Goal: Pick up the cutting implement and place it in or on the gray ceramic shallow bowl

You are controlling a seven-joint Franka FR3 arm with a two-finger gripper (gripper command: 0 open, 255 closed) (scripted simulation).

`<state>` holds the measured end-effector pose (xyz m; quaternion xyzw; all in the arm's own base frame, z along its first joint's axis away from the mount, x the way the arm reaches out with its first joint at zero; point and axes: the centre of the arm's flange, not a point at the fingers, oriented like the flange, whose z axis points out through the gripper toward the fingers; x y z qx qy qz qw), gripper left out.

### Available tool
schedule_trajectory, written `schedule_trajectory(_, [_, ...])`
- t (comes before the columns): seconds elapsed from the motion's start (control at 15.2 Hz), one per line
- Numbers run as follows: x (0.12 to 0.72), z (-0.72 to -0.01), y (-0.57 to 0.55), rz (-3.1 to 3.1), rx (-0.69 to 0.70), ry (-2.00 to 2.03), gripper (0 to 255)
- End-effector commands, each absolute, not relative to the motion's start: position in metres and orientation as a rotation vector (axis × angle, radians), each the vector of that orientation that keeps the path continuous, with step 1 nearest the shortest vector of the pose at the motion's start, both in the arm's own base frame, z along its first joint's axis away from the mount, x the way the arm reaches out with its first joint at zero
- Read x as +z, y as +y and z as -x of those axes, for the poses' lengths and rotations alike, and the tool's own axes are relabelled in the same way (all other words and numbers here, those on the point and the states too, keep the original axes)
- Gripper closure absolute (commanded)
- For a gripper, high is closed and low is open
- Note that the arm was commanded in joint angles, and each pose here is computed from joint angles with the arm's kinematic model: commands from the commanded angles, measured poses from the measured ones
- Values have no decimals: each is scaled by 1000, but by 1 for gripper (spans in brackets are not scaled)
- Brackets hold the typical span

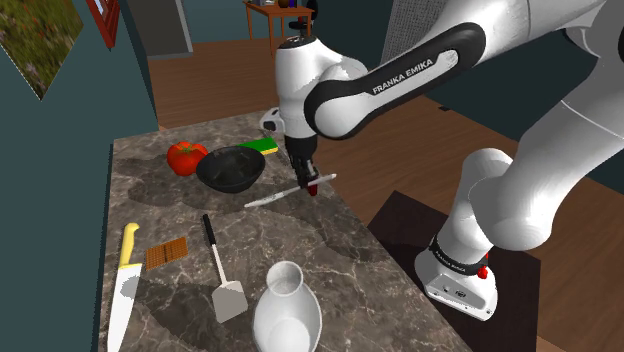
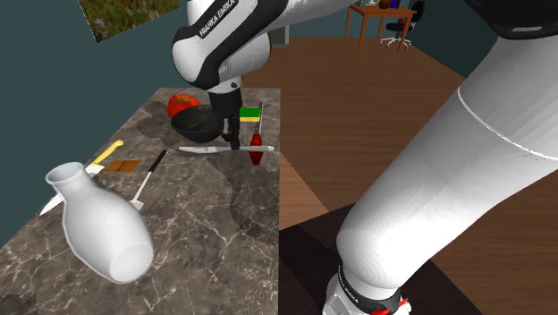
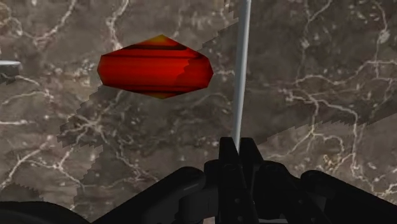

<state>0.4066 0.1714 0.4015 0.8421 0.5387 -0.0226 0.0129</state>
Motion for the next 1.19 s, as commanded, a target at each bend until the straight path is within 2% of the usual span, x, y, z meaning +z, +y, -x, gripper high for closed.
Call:
schedule_trajectory(0.0, [411, -406, 172, -2624, -71, 1679, 255])
schedule_trajectory(1.12, [495, -419, 174, -2624, -71, 1679, 255])
